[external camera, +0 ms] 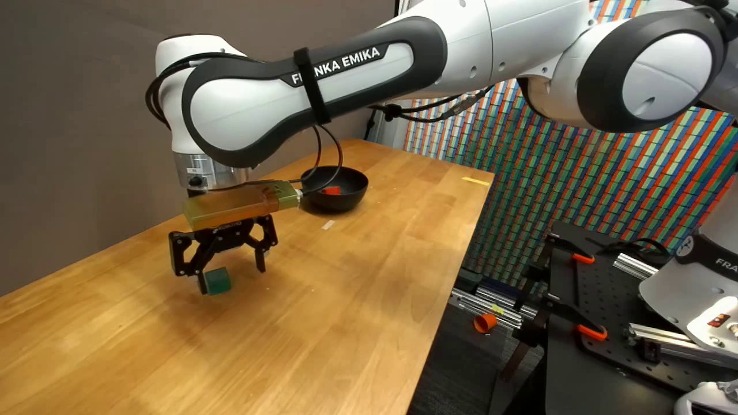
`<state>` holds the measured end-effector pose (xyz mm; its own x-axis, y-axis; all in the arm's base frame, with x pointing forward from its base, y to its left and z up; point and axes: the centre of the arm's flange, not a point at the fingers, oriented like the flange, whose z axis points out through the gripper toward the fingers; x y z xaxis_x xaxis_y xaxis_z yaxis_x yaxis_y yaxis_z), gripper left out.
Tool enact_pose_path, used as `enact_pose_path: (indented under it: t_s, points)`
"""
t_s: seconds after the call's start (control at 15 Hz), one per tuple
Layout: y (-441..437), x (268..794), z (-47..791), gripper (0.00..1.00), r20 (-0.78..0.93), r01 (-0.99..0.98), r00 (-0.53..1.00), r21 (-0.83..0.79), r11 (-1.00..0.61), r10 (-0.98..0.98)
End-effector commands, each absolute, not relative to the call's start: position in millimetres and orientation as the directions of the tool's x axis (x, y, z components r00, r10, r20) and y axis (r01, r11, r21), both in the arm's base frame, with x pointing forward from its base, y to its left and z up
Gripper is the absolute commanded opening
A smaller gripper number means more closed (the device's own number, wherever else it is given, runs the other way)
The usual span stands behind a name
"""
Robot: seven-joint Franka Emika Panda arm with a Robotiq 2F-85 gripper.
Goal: Pick up the orange and green blocks and put them in the bowl
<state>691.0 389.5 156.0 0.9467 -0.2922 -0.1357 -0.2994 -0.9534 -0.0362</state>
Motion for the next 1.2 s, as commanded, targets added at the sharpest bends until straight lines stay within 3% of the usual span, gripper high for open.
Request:
enact_pose_path:
  t_s: [0.0, 0.53, 0.6, 0.67, 1.13]
  points:
    - [421.3, 735.7, 162.4, 1.0, -0.109, -0.312, 0.946, -0.066, -0.948, -0.304]
    - [432.1, 733.3, 141.1, 1.0, 0.061, -0.293, 0.955, 0.031, -0.955, -0.291]
    - [431.5, 733.5, 135.6, 0.75, 0.077, -0.291, 0.955, 0.042, -0.956, -0.287]
    - [431.9, 733.3, 133.2, 0.74, 0.094, -0.29, 0.954, 0.053, -0.955, -0.285]
    - [428.5, 734.4, 140.3, 0.18, 0.202, -0.288, 0.943, 0.108, -0.951, -0.263]
